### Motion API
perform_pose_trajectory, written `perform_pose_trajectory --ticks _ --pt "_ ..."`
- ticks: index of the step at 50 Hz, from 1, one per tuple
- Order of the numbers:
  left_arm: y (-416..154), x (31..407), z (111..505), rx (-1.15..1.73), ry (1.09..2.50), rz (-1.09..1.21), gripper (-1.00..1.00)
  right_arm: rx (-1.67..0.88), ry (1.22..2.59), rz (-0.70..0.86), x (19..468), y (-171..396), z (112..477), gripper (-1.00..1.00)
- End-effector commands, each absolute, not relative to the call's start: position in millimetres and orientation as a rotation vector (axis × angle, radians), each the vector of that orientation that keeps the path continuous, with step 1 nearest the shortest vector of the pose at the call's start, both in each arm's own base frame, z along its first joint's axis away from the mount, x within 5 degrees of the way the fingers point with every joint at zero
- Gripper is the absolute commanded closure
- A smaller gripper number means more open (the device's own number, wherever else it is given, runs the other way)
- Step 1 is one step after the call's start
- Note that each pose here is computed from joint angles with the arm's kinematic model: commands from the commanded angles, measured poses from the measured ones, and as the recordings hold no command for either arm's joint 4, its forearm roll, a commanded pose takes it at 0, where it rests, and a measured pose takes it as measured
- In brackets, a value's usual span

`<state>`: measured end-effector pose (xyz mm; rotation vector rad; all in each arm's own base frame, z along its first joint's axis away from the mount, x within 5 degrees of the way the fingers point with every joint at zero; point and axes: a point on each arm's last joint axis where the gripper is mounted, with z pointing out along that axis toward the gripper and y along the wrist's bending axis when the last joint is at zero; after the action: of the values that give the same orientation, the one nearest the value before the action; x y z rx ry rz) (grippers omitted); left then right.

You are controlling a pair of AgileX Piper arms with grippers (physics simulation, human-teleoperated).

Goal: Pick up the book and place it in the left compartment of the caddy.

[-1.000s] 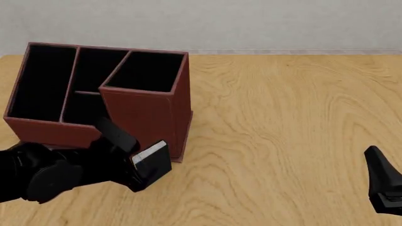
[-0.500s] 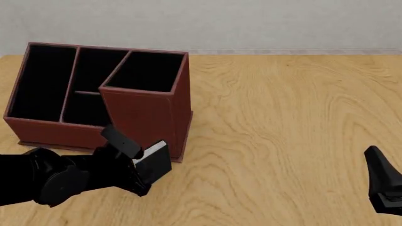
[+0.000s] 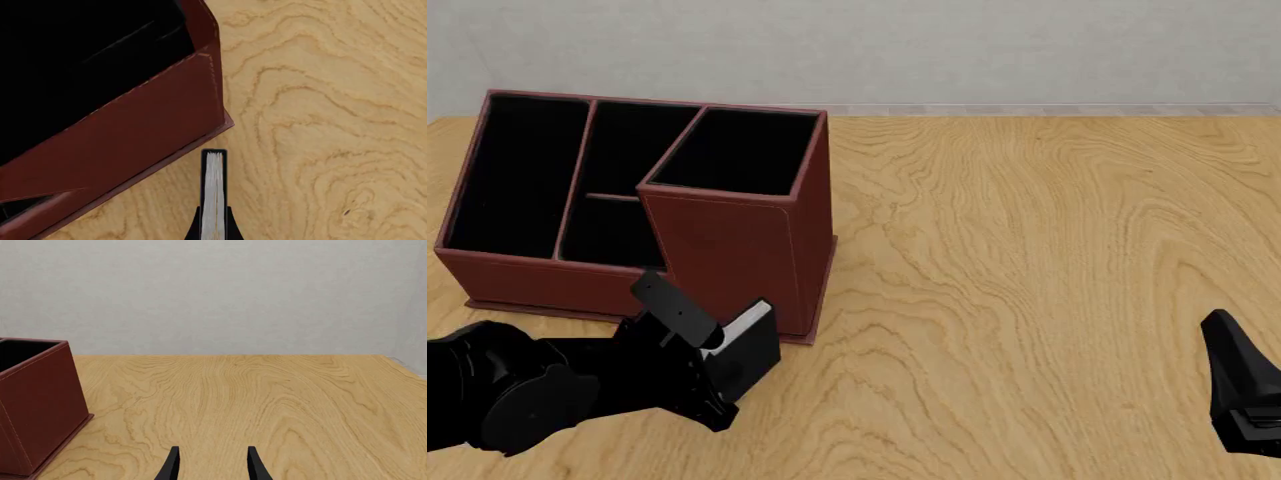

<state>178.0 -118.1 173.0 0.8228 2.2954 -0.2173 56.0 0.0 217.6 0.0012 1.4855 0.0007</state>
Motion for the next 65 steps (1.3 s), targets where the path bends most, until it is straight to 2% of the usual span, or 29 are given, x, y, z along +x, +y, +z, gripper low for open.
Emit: perform_pose_trajectory --ticks 1,16,44,53,65 --pt "-111 162 194 0.839 2.265 -0.229 1.0 0.001 1.485 0.0 56 0 216 -1.0" --pt "-75 126 241 0.774 2.238 -0.2 1.0 0.001 1.485 0.0 56 0 216 -1.0" --pt "-24 65 289 0.553 2.259 -0.119 1.0 0.001 1.485 0.0 56 0 216 -1.0" --pt "-15 51 307 0.457 2.266 -0.083 1.0 0.001 1.485 0.0 56 0 216 -1.0" --pt "-11 50 317 0.372 2.271 -0.051 1.0 0.001 1.485 0.0 56 0 216 -1.0"
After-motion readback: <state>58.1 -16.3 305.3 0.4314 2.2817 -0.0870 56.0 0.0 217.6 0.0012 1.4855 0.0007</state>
